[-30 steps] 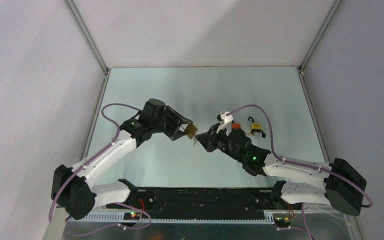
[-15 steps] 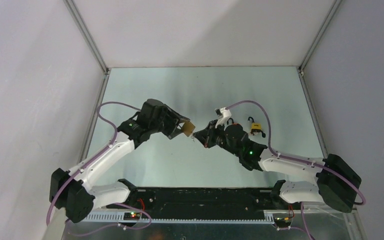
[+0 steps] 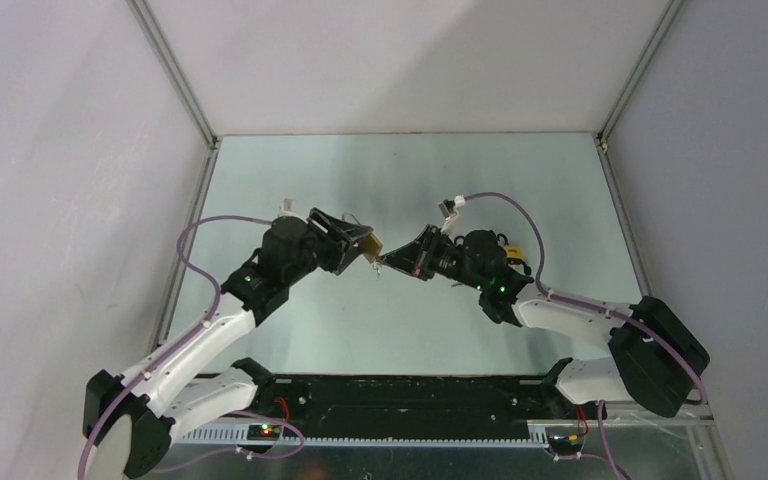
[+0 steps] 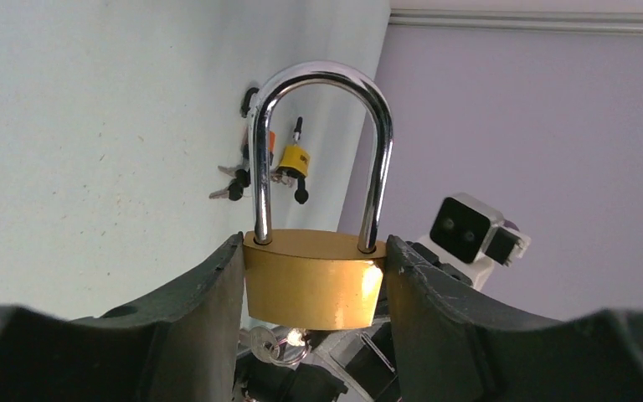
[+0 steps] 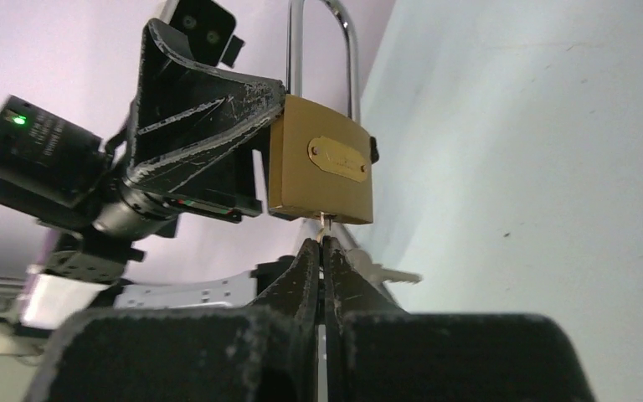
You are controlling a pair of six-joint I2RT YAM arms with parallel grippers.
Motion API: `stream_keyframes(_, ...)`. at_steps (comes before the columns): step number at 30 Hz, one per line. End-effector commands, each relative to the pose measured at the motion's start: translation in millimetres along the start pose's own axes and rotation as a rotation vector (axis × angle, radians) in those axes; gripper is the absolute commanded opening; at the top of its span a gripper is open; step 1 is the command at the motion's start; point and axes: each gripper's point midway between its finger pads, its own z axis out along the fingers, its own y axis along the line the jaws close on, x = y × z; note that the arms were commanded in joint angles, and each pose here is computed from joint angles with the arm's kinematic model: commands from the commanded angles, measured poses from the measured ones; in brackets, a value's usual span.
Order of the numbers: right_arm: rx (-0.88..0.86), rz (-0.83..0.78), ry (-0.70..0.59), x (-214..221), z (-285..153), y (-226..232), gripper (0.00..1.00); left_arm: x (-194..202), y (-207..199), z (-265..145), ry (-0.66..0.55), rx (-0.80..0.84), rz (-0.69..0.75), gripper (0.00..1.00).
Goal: Unlock with the key
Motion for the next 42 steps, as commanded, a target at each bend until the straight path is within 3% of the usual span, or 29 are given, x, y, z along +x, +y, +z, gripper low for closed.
stream_keyframes(1,-0.154,0.142,0.005,-19,5,40,0.00,25,-85,-36,0.136,0.348,0.049,0.00)
stream_keyframes(9,-0.162,0.312,-0.001,-22,5,33,0.00,23,-109,-51,0.118,0.483,0.120,0.00)
stream_keyframes(17,-0.181,0.276,-0.014,-25,4,30,0.00,13,-111,-56,0.062,0.514,0.127,0.00)
stream_keyframes(18,-0.178,0.257,-0.018,-26,4,30,0.04,12,-107,-53,0.061,0.503,0.121,0.00)
stream_keyframes(20,-0.172,0.170,-0.030,-27,1,30,0.22,8,-100,-47,0.047,0.475,0.110,0.00)
stream_keyframes(22,-0.145,-0.001,-0.056,-27,-4,27,0.46,2,-92,-41,0.023,0.434,0.112,0.00)
stream_keyframes(24,-0.096,-0.142,-0.087,-28,-10,24,0.60,-3,-84,-36,-0.005,0.379,0.132,0.00)
stream_keyframes(26,-0.053,-0.297,-0.141,-32,-19,29,0.68,-8,-77,-34,-0.028,0.327,0.155,0.00)
stream_keyframes(32,0.015,-0.570,-0.226,-30,-22,35,0.68,-12,-71,-34,-0.047,0.260,0.176,0.00)
stream_keyframes(42,0.053,-0.665,-0.319,-28,0,39,0.63,-8,-71,-37,-0.026,0.260,0.175,0.00)
